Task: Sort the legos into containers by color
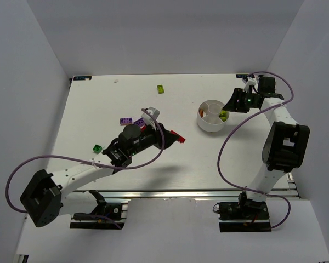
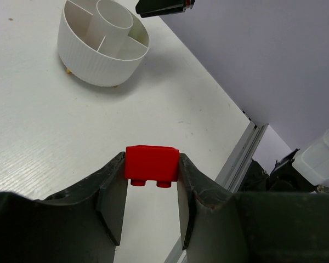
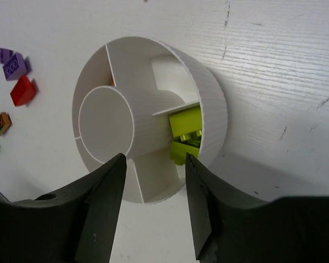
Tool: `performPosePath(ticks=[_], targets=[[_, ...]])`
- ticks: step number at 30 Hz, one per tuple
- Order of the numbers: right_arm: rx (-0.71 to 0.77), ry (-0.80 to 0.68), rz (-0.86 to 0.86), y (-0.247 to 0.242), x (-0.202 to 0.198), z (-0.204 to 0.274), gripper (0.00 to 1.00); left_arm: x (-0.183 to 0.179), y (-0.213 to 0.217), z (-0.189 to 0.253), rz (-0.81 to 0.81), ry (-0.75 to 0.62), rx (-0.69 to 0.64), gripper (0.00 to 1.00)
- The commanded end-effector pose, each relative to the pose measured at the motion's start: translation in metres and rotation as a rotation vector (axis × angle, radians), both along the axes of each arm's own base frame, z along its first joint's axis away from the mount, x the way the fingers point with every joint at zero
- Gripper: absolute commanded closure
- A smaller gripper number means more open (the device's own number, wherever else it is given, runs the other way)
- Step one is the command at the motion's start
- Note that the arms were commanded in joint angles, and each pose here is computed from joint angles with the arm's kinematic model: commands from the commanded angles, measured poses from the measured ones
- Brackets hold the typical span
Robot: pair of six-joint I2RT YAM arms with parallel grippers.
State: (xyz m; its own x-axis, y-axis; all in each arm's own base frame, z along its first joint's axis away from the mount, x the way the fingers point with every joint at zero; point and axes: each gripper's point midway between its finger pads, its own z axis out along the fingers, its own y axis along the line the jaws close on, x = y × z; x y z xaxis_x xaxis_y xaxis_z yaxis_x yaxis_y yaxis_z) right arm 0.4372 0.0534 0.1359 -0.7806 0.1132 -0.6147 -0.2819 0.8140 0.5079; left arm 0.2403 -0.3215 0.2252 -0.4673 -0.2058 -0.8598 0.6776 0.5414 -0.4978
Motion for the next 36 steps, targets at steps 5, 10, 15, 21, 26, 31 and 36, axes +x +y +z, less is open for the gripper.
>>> performPosePath(ticks=[5, 10, 15, 21, 26, 31, 36], targets=[[-0.199, -0.228, 0.139, -0.021, 0.009, 0.07, 0.11, 0.025, -0.031, 0.033, -0.003, 0.0, -0.051, 1.0], [-0.182, -0.329, 0.278, -0.034, -0.002, 0.088, 0.11, 0.037, -0.073, 0.027, -0.106, 0.073, -0.045, 1.0], [-0.057, -0.33, 0.362, -0.019, -0.025, 0.101, 0.46, 0.066, -0.116, 0.033, -0.138, 0.136, -0.068, 1.0], [-0.054, -0.377, 0.35, -0.014, -0.038, 0.107, 0.85, 0.109, -0.152, 0.01, -0.092, 0.154, -0.004, 1.0], [-0.067, -0.369, 0.344, -0.013, -0.048, 0.1, 0.84, 0.133, -0.167, -0.015, -0.06, 0.154, 0.054, 1.0], [-0.06, -0.356, 0.339, -0.013, -0.052, 0.095, 0.82, 0.148, -0.175, -0.029, -0.031, 0.156, 0.079, 1.0], [-0.059, -0.363, 0.332, -0.014, -0.051, 0.097, 0.79, 0.161, -0.173, -0.04, 0.027, 0.154, 0.1, 0.95]])
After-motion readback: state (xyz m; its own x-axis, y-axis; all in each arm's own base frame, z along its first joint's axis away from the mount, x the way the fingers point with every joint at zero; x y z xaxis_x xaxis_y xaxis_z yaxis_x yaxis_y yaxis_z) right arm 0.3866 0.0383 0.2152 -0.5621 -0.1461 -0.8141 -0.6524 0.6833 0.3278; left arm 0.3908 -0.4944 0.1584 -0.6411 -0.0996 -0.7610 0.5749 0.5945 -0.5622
